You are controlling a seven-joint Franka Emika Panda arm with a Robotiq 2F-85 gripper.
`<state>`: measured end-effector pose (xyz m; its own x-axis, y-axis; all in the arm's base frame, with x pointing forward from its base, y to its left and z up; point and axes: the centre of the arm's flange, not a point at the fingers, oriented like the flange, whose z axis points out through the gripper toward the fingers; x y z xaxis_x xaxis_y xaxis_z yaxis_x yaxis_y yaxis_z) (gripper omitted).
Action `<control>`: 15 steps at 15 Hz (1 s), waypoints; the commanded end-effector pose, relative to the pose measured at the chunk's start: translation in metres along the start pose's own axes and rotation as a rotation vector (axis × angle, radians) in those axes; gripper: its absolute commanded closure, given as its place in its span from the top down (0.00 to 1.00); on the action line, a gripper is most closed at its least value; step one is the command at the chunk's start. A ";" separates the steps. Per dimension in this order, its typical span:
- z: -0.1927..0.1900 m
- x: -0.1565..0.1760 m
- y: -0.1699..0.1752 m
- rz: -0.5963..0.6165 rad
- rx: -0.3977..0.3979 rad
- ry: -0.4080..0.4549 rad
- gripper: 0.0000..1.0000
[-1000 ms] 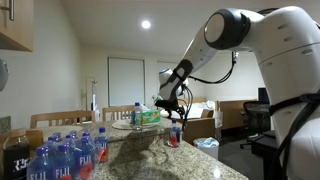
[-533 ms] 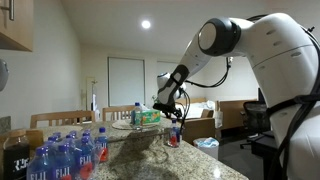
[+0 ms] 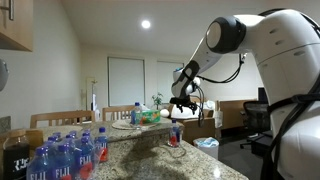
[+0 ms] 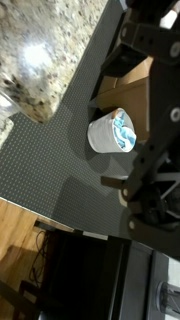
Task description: Put three bottles of water a step above
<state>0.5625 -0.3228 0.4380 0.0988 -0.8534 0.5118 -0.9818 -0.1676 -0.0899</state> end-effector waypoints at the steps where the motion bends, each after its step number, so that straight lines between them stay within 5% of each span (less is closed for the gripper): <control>1: -0.009 0.024 0.035 -0.010 -0.004 0.026 1.00; 2: -0.004 0.020 0.015 0.006 -0.006 0.016 1.00; 7: -0.017 0.015 0.029 0.004 -0.023 0.089 1.00; 10: -0.036 -0.001 0.023 -0.063 -0.018 0.178 1.00; 15: -0.057 -0.040 0.001 -0.221 0.044 0.203 1.00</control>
<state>0.5587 -0.2905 0.4690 0.2216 -0.7055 0.6732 -0.9556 -0.2947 0.0056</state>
